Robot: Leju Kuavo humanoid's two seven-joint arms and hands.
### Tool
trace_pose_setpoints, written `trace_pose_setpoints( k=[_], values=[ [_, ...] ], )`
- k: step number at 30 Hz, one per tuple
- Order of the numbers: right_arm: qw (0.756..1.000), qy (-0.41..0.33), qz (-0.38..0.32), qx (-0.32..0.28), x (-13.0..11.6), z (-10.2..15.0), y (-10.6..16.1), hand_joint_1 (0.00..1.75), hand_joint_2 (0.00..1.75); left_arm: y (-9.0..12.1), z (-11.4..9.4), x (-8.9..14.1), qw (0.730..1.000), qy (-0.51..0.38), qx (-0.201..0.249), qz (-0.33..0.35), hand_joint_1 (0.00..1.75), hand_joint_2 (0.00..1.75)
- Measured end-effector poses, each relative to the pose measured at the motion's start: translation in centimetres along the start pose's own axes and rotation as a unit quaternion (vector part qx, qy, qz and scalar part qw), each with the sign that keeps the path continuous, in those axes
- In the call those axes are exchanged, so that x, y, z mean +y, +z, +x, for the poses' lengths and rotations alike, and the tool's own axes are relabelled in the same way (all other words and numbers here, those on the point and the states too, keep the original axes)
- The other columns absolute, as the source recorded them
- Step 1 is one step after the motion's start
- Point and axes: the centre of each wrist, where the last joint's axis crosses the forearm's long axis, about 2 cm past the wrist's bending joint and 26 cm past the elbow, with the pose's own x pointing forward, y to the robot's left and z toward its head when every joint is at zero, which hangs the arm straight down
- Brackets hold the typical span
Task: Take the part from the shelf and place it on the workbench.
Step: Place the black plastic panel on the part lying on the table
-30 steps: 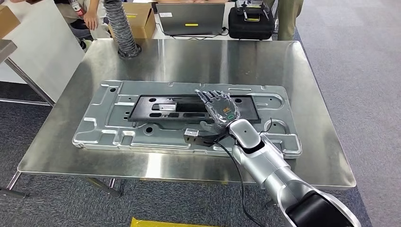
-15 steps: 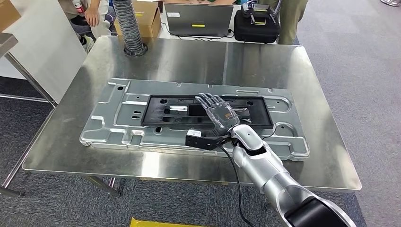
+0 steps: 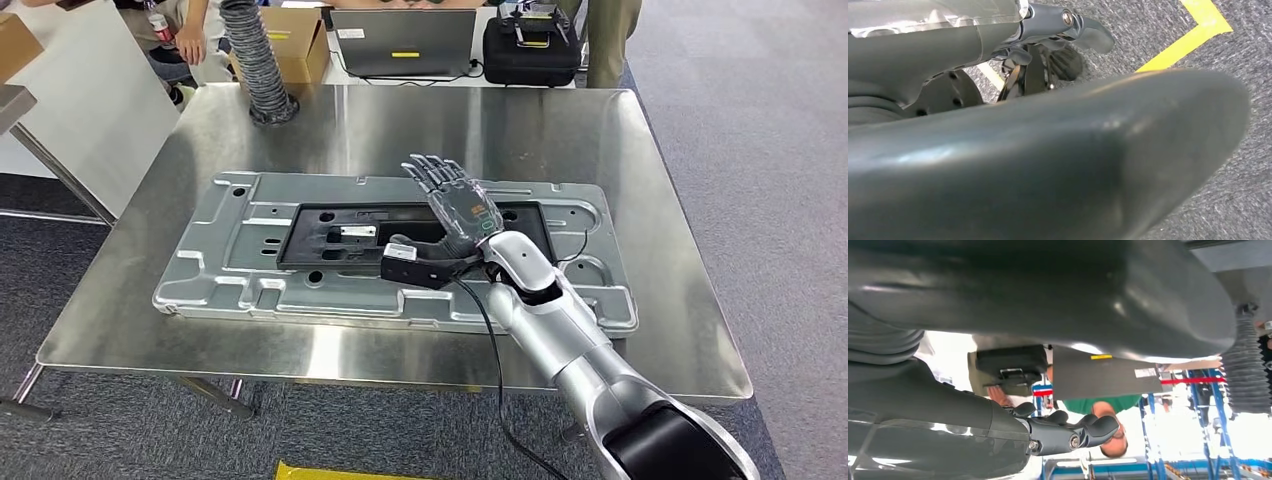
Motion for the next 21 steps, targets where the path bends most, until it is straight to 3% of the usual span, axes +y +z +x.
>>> trace_pose_setpoints(
  k=[12, 21],
  values=[
    [0.998, 0.024, -0.052, -0.025, -3.0, 1.5, -1.4, 0.00, 0.00, 0.1, -0.3, 0.3, 0.999, -0.011, 0.035, 0.033, 0.00, 0.00],
    [0.997, 0.030, -0.059, -0.036, -3.3, 2.1, -1.5, 0.00, 0.00, 0.2, -0.4, 0.2, 0.998, -0.011, 0.042, 0.035, 0.00, 0.00]
  ],
)
